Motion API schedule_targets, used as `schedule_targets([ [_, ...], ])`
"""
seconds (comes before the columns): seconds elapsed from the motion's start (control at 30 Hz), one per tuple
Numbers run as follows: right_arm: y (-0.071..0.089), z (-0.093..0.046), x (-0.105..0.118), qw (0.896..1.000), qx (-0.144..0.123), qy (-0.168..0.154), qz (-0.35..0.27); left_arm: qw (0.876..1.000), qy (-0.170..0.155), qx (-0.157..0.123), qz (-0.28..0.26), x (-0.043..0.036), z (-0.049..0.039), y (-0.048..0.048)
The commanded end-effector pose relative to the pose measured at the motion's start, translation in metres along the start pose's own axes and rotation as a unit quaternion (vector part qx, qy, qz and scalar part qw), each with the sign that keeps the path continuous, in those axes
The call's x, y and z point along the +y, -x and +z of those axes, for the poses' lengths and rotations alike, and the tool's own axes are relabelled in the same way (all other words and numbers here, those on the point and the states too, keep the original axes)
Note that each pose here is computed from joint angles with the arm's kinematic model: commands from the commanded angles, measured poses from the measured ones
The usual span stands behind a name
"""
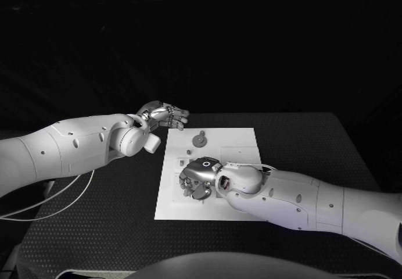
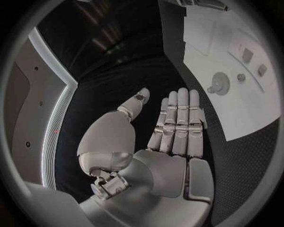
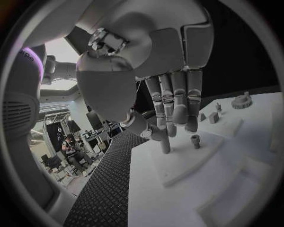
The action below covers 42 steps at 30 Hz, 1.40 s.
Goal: Assemble the parts on the task board
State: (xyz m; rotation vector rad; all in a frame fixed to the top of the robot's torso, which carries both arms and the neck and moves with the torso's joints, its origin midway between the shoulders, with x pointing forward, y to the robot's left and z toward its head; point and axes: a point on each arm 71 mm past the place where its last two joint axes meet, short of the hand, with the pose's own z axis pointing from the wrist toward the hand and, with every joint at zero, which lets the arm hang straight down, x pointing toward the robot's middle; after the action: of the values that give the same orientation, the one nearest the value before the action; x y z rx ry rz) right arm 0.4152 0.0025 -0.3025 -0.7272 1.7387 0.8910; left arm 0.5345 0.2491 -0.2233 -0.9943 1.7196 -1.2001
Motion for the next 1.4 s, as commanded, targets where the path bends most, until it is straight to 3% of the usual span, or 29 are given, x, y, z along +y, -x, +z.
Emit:
schedule_targets([
  [0.03,-0.0017,0.0001,-0.0007,1.000,0.006,-0.004,-0.016,1.000,-0.003,0.009,-0.005,-0.0016,0.0005,-0.0030],
  [0.3,-0.0002,-0.0002,-0.0027,1.000,-0.006,-0.012,-0.023,1.000,-0.003,0.009,-0.005,-0.0014,0.0005,-0.0024],
  [1.13,-0.0081,0.0037,0.0050,1.000,0.015,0.003,-0.004,1.000,-0.003,0.010,-0.005,-0.0017,0.0014,-0.0034],
  [1.4,-0.0087,0.0031,0.0015,1.000,0.016,-0.006,0.011,1.000,-0.002,0.010,-0.005,-0.0015,0.0011,-0.0030],
])
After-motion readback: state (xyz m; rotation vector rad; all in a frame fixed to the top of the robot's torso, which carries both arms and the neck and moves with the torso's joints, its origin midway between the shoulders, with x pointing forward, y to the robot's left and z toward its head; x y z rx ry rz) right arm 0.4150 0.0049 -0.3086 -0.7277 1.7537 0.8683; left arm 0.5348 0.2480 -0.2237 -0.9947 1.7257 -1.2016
